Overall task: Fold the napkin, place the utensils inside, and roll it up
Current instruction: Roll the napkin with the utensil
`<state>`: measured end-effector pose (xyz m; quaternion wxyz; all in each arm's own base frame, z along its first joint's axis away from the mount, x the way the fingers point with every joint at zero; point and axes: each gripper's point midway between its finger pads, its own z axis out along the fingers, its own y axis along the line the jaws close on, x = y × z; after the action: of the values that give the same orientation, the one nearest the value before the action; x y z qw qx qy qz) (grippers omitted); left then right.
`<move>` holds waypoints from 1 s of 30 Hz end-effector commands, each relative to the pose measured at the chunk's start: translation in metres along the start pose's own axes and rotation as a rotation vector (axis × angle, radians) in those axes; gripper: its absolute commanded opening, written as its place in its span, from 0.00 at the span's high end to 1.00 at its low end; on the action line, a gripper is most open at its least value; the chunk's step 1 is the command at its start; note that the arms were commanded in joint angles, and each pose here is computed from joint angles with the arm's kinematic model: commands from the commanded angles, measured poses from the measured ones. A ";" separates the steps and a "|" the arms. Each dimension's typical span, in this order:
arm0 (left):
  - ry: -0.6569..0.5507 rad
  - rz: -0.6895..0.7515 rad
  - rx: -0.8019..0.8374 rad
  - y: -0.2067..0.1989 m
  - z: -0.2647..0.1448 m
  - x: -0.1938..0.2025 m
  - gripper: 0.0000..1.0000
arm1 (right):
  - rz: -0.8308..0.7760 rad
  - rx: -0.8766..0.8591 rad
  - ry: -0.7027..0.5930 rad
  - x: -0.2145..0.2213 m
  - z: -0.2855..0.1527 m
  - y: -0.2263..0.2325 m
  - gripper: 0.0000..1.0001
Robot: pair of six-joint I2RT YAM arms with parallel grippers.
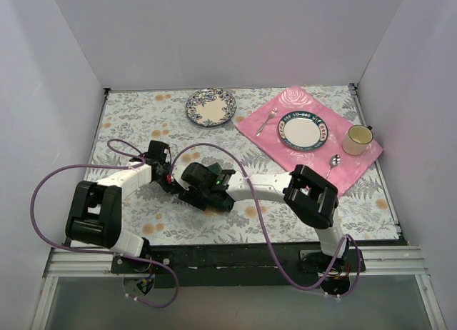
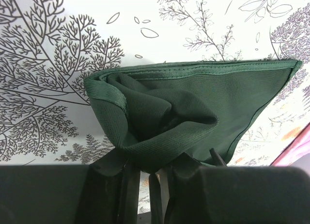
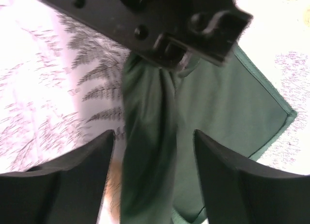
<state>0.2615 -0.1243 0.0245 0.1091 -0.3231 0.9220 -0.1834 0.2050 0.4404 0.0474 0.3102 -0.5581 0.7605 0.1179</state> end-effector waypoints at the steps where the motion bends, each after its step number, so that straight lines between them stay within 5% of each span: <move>1: 0.018 0.008 -0.034 0.004 -0.002 0.000 0.92 | -0.052 0.152 -0.013 -0.010 0.007 -0.017 0.31; 5: 0.025 0.009 -0.026 0.002 -0.003 0.000 0.92 | -0.039 0.156 0.008 -0.001 0.013 -0.015 0.51; 6: 0.024 0.013 -0.025 0.001 -0.003 -0.001 0.92 | -0.036 0.155 0.010 0.001 0.013 -0.015 0.62; 10: 0.010 0.028 -0.040 0.004 -0.002 -0.006 0.87 | -0.023 0.128 0.013 0.001 0.014 -0.010 0.72; 15: -0.029 0.046 -0.028 0.002 -0.010 -0.016 0.67 | 0.037 0.024 0.025 0.000 0.019 0.001 0.89; 22: -0.084 0.002 0.057 0.000 -0.039 -0.043 0.43 | 0.208 -0.207 0.020 -0.003 0.021 0.011 0.94; 30: -0.123 -0.006 0.187 -0.021 -0.066 -0.051 0.32 | 0.501 -0.493 0.035 0.003 0.022 0.010 0.95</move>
<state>0.2823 -0.0778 0.0658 0.1642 -0.3518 0.8990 -0.2027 0.2188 0.4520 0.0330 0.2132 -0.4664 0.8161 0.2666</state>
